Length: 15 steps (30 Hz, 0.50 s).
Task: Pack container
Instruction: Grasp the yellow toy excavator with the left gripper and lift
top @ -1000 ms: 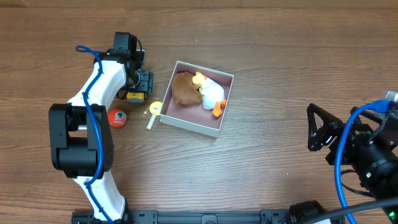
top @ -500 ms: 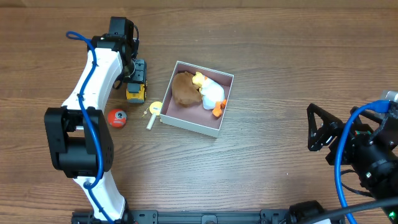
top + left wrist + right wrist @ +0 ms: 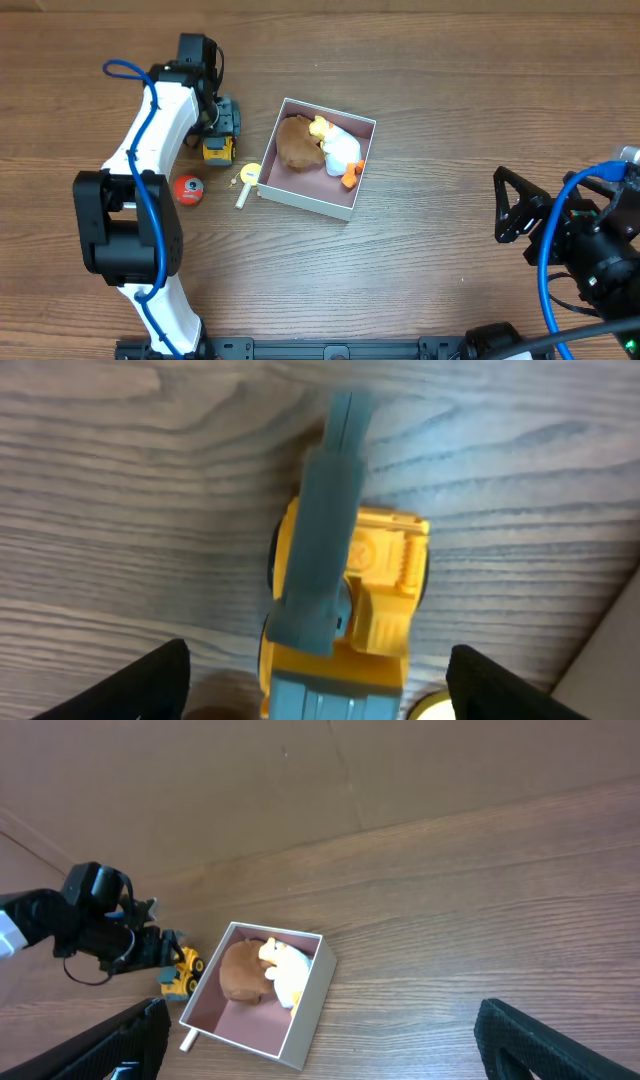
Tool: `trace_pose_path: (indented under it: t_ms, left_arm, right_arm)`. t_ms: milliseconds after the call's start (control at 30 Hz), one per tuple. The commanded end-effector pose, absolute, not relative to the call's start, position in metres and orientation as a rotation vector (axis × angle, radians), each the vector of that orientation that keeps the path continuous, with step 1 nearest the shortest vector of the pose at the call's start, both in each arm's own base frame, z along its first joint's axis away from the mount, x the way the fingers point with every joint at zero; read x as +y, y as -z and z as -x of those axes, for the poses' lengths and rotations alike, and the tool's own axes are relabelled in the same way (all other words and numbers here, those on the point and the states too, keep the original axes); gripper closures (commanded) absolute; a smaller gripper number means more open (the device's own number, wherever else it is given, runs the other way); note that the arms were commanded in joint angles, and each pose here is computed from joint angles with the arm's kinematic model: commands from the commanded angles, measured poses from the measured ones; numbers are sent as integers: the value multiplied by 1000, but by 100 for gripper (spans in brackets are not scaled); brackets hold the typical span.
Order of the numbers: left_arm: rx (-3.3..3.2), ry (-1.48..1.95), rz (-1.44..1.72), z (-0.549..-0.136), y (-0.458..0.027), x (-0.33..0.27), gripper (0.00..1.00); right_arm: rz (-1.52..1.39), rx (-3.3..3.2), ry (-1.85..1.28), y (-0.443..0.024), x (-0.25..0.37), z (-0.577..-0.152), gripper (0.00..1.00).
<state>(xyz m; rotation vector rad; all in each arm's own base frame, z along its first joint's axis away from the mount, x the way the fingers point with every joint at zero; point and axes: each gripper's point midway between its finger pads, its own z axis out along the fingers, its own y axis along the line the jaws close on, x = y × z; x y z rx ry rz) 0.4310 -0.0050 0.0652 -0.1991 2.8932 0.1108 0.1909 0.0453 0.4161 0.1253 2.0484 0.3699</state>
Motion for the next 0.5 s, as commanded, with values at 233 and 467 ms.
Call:
trace_pose_path:
  t_ms: [233,467]
  left_arm:
    - [2881,-124,191,-425,-53,-3,25]
    - [2868,-120,179,-426,-46,-3,30]
  right_arm:
    - [-136,2035,-354,-419,42,-191,0]
    - [-136,2035,-355,-419,42,-191,0]
